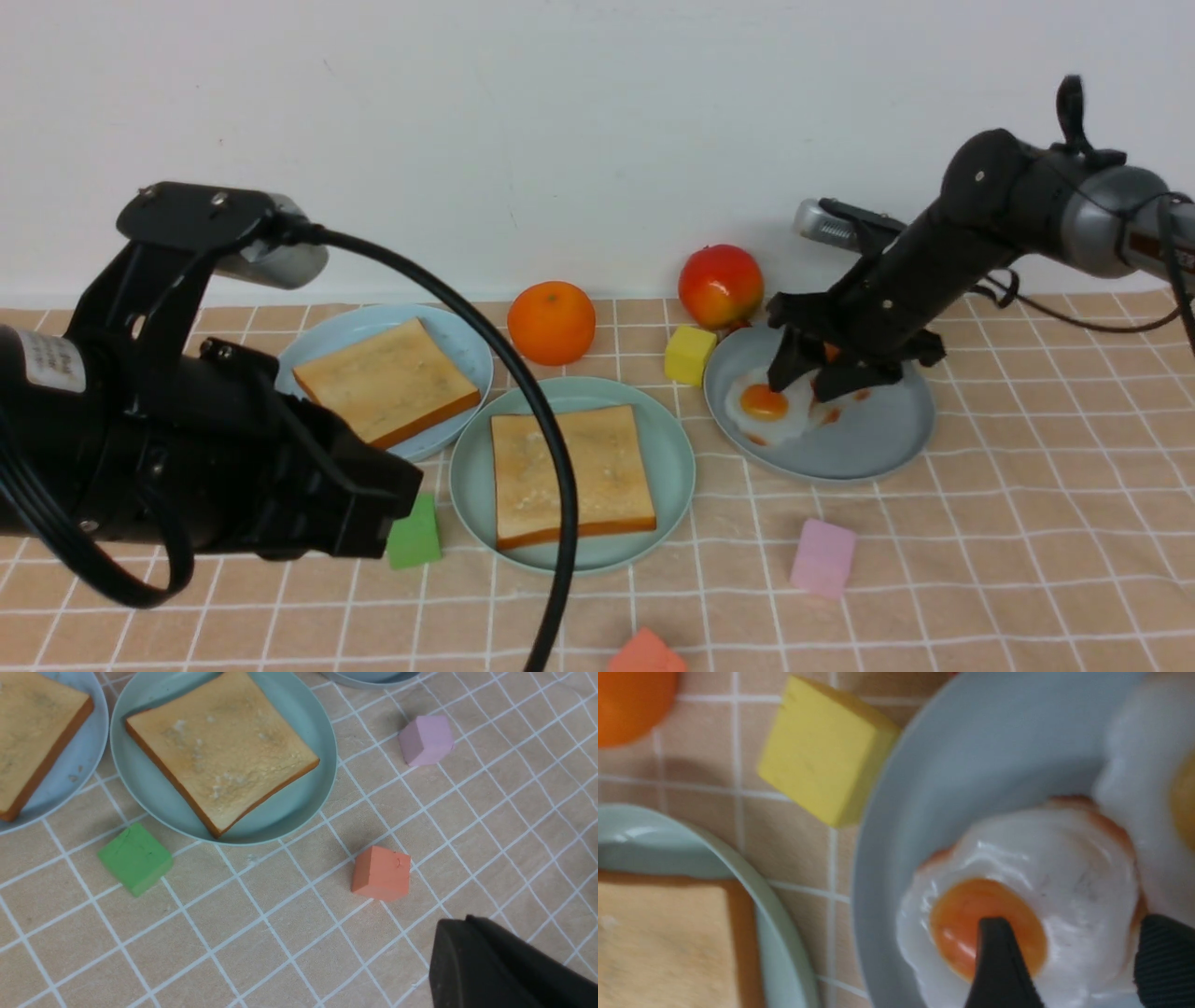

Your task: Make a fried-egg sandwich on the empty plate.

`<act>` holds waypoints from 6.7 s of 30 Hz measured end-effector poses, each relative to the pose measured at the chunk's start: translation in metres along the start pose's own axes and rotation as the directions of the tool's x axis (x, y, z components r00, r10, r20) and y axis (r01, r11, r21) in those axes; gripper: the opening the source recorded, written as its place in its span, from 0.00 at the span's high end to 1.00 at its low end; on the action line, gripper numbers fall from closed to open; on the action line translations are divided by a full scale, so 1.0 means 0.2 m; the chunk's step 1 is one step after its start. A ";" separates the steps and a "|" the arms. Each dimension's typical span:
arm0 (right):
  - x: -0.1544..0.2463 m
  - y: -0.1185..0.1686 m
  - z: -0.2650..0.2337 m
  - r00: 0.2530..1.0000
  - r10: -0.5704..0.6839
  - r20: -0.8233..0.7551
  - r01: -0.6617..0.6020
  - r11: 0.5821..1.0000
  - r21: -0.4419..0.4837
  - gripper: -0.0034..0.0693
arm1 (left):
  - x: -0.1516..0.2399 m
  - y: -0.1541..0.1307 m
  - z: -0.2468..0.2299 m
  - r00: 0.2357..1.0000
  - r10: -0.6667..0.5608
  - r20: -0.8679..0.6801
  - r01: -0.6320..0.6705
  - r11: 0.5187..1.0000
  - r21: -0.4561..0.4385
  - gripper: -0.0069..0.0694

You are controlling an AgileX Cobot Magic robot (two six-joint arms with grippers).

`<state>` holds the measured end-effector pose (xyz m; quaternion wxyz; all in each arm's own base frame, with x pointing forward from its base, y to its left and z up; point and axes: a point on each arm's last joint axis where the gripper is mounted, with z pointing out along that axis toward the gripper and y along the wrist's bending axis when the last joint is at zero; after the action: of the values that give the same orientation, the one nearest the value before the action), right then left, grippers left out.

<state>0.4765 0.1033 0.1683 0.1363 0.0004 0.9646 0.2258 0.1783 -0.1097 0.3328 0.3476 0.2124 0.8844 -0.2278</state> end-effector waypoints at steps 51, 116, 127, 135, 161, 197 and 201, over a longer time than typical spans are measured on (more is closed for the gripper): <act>0.21 0.61 0.14 0.982 -0.187 -0.025 0.176 0.956 -0.233 0.59 | 0.02 0.03 0.01 0.998 -0.007 -0.063 0.003 0.998 -0.059 0.84; 1.32 0.68 -1.39 0.554 -0.680 0.480 0.800 0.594 -0.083 0.95 | -0.39 0.82 0.72 0.780 -0.625 0.035 0.622 0.766 -0.165 0.89; 1.31 0.68 -1.39 0.551 -0.673 0.493 0.797 0.599 -0.073 0.95 | -0.17 0.68 1.04 0.761 -0.626 -0.171 0.605 0.779 -0.163 0.89; 1.31 0.68 -1.39 0.551 -0.673 0.494 0.797 0.599 -0.072 0.94 | -0.14 0.69 1.11 0.758 -0.624 -0.190 0.610 0.782 -0.131 0.88; 1.33 0.65 -1.40 0.658 -0.573 0.489 0.693 0.714 -0.096 0.89 | -0.44 0.44 0.57 0.875 -0.392 -0.285 0.412 0.911 0.013 0.28; 2.01 0.11 -1.09 0.485 -0.504 0.715 0.716 0.698 0.006 0.85 | 0.88 -0.16 -0.65 0.806 -0.410 0.426 0.409 0.907 0.098 0.93; 2.01 0.11 -1.08 0.488 -0.507 0.711 0.718 0.696 0.004 0.84 | 0.88 -0.16 -0.64 0.810 -0.412 0.418 0.415 0.905 0.089 0.93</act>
<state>0.0314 0.0530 0.2586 0.5400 -0.2872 0.7377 0.2858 -0.0225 -0.0258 0.3003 0.4756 -0.0413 0.8121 -0.3356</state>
